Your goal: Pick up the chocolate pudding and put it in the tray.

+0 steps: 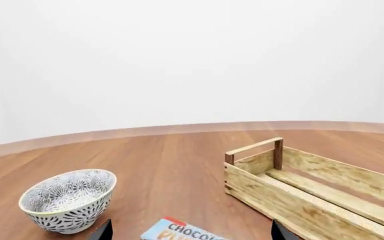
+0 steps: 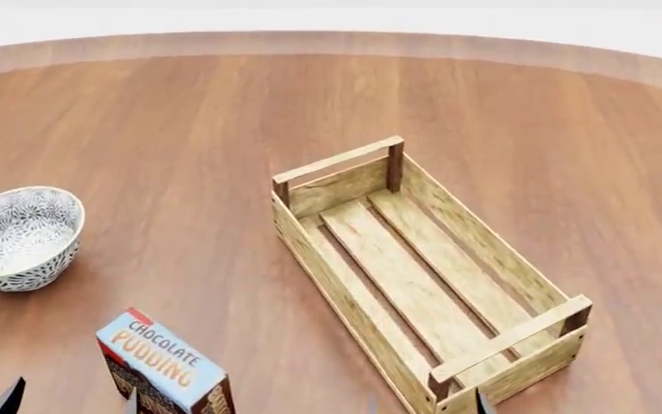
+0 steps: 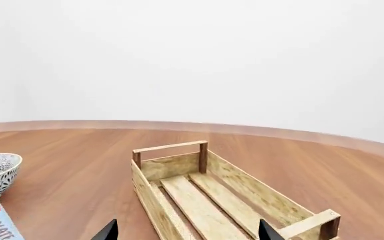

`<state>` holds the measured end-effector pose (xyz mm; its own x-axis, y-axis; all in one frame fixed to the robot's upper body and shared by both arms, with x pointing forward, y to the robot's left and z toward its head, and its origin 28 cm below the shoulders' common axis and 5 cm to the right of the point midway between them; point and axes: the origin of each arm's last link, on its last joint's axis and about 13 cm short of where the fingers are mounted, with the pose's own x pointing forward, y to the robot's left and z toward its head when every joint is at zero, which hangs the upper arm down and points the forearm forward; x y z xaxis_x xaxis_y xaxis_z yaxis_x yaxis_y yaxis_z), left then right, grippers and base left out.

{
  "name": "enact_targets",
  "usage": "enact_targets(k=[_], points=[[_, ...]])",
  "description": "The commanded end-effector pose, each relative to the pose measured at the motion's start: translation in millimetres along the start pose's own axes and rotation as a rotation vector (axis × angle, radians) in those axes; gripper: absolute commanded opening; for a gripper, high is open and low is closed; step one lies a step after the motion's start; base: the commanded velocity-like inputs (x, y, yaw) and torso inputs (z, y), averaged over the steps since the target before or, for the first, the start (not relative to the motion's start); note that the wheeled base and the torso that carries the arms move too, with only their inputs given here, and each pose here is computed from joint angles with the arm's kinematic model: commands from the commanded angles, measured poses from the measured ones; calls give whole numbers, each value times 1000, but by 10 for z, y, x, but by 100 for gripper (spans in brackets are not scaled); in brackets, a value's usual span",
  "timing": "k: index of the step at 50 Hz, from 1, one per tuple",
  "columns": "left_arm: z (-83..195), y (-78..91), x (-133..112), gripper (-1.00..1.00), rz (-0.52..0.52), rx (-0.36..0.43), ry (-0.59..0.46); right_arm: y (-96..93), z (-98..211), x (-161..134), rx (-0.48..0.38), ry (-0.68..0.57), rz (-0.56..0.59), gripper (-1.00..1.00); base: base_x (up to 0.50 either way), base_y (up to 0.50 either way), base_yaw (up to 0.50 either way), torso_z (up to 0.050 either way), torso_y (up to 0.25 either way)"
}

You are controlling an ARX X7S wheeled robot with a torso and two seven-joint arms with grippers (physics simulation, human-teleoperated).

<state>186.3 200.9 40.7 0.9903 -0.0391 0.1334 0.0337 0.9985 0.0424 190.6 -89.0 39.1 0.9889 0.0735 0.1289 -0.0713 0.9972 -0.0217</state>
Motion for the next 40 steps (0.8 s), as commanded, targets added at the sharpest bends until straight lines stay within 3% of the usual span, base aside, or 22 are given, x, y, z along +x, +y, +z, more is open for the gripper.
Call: enact_targets(k=[1,21,23,30,37,40], points=[[16,-1,-10,100,-1,6,-5,15,-5,-3,-7,-1,10,100,430,4,0,0,0],[75,5,-46,100,-6,-5,-19,45,-12,-25,-53,-1,21,100,399,46,0,0,0],[77,2,-52,100,-9,-8,-20,37,15,-22,-20,2,9,100,0,0,0,0,0],[86,0,-54,100,-21,-26,-23,31,82,-117,26,11,155,100,0,0,0,0,2],[91,4,-50,100,-14,-25,-26,-29,69,-214,-55,8,217,100,0,0,0,0,0],[94,5,-52,100,-13,-24,-28,-45,92,-327,-80,-2,308,100,0,0,0,0,0]])
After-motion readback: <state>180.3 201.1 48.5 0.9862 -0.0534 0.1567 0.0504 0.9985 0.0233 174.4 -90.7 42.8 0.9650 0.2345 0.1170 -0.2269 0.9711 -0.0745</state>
